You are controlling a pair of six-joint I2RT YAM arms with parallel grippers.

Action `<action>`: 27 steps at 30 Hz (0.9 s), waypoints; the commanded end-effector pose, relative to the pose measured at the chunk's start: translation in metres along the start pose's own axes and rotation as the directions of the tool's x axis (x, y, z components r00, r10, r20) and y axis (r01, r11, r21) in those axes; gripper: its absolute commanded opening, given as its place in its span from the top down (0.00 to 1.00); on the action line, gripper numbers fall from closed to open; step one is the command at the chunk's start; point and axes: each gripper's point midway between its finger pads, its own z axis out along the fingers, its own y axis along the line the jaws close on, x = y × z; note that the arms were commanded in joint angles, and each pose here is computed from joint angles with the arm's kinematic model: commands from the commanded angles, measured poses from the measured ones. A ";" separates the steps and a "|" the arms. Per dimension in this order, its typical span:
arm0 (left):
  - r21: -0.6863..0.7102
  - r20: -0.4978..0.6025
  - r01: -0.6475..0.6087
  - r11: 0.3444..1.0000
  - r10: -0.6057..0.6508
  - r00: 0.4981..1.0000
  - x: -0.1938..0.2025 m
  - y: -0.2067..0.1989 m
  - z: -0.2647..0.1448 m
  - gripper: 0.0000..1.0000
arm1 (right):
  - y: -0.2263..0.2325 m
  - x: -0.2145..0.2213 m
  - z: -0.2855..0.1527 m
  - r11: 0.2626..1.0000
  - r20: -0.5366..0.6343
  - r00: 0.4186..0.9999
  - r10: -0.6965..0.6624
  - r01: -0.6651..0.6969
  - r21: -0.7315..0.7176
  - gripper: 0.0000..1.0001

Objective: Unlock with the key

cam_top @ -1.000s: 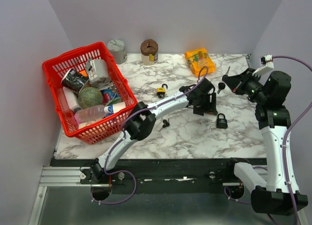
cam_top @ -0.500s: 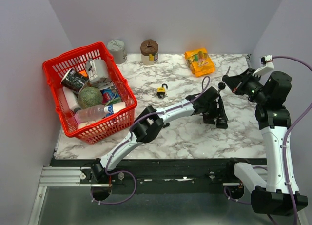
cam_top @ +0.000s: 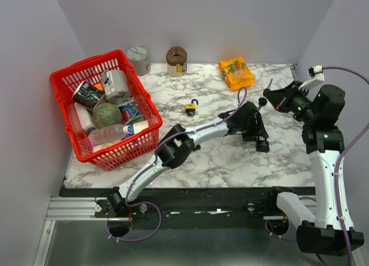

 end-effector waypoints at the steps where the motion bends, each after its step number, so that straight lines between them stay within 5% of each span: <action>1: -0.052 0.034 -0.011 0.999 0.013 0.999 -0.008 0.039 0.024 0.32 | 0.000 -0.002 -0.001 1.000 0.010 0.999 -0.031 0.031 0.003 0.99; 11: -0.134 0.002 -0.007 0.991 0.008 1.000 0.000 0.072 0.031 0.49 | -0.003 0.002 0.002 1.000 -0.006 1.000 -0.025 0.025 0.005 0.99; 27: -0.269 -0.047 -0.147 0.952 0.139 0.989 0.004 0.105 0.022 0.98 | -0.006 0.004 0.005 1.000 -0.015 1.000 -0.021 0.021 0.011 0.99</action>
